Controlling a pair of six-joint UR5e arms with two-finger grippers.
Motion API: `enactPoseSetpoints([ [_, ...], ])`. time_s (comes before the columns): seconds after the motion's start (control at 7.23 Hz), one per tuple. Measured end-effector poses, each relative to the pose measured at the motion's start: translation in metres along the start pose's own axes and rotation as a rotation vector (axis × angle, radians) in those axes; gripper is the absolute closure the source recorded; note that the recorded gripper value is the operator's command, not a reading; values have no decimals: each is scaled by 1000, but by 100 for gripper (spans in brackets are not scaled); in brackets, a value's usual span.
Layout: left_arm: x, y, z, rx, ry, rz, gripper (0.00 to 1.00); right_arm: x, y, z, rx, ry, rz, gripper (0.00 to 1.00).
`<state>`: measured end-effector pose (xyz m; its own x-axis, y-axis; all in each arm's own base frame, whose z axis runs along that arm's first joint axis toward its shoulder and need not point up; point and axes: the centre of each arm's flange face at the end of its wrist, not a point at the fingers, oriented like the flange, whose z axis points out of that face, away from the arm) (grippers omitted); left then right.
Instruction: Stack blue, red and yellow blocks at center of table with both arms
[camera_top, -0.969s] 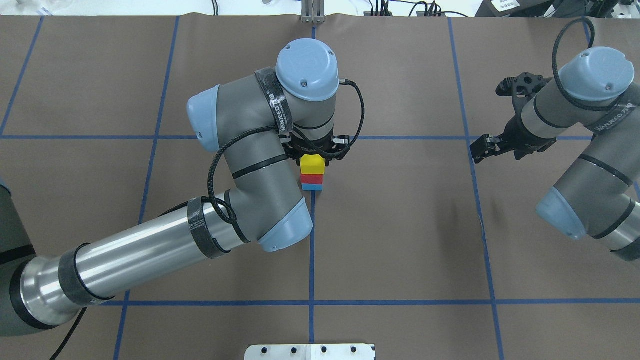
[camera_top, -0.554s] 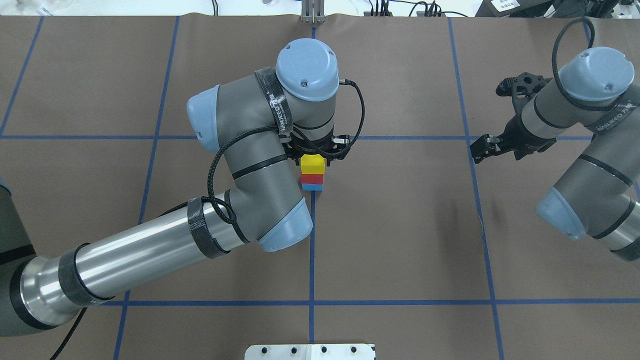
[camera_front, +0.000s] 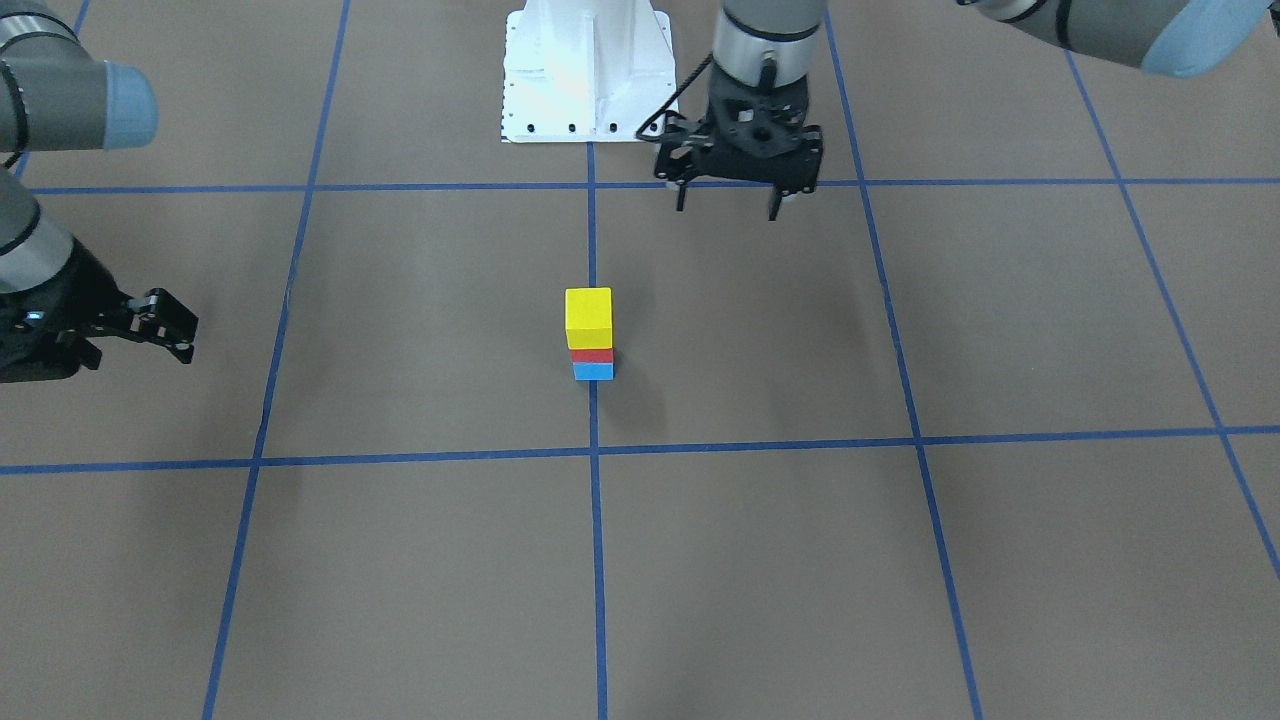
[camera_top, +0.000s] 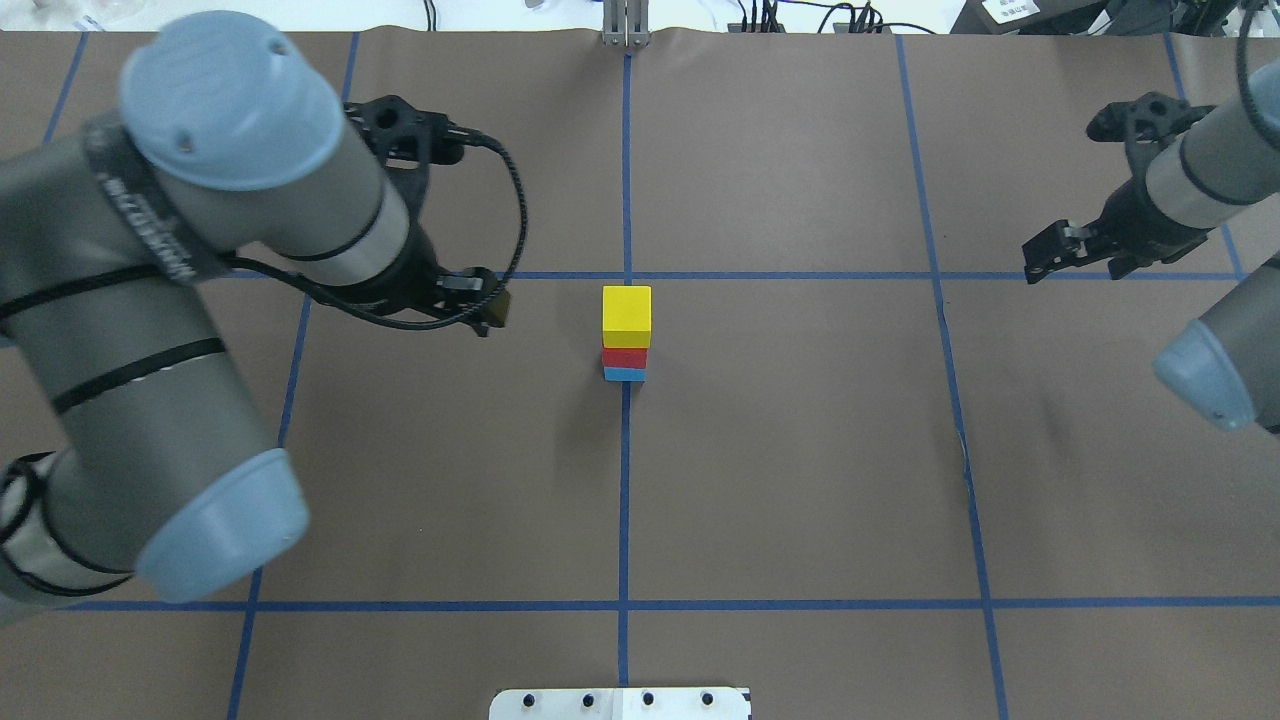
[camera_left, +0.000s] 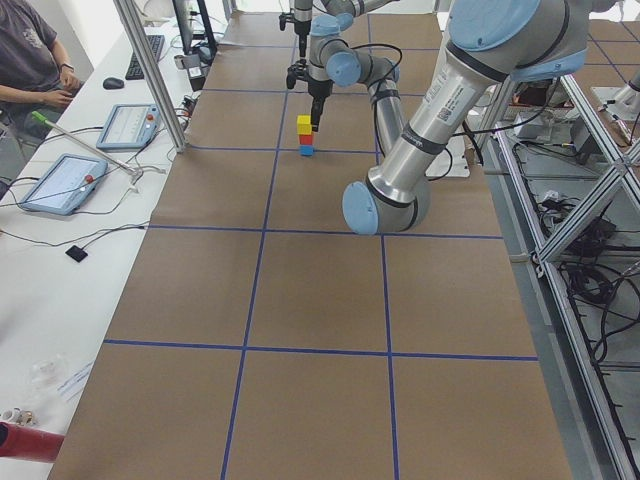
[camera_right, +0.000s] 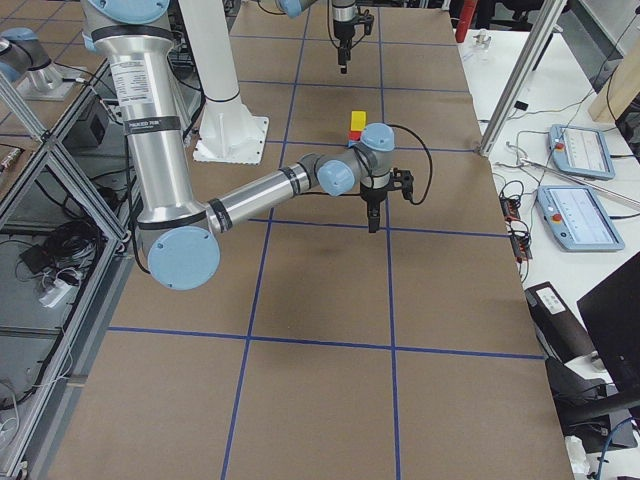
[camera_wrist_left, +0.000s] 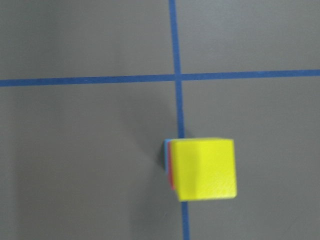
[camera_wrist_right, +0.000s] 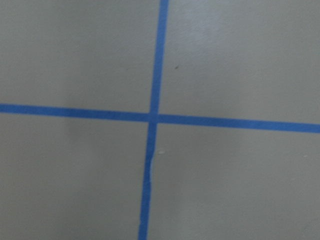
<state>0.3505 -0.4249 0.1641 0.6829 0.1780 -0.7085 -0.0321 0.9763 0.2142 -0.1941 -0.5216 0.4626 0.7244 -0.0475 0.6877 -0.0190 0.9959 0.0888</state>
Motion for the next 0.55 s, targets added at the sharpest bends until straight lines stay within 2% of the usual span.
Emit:
enactPoseSetpoints([
  [0.28,-166,4,-3,-12,-22,74,0,126,14,-42,17,-23,-31,0],
  [0.55,-336,12,-1,-62,-44,120,0,206,36,-79,59,-55,-12,0],
])
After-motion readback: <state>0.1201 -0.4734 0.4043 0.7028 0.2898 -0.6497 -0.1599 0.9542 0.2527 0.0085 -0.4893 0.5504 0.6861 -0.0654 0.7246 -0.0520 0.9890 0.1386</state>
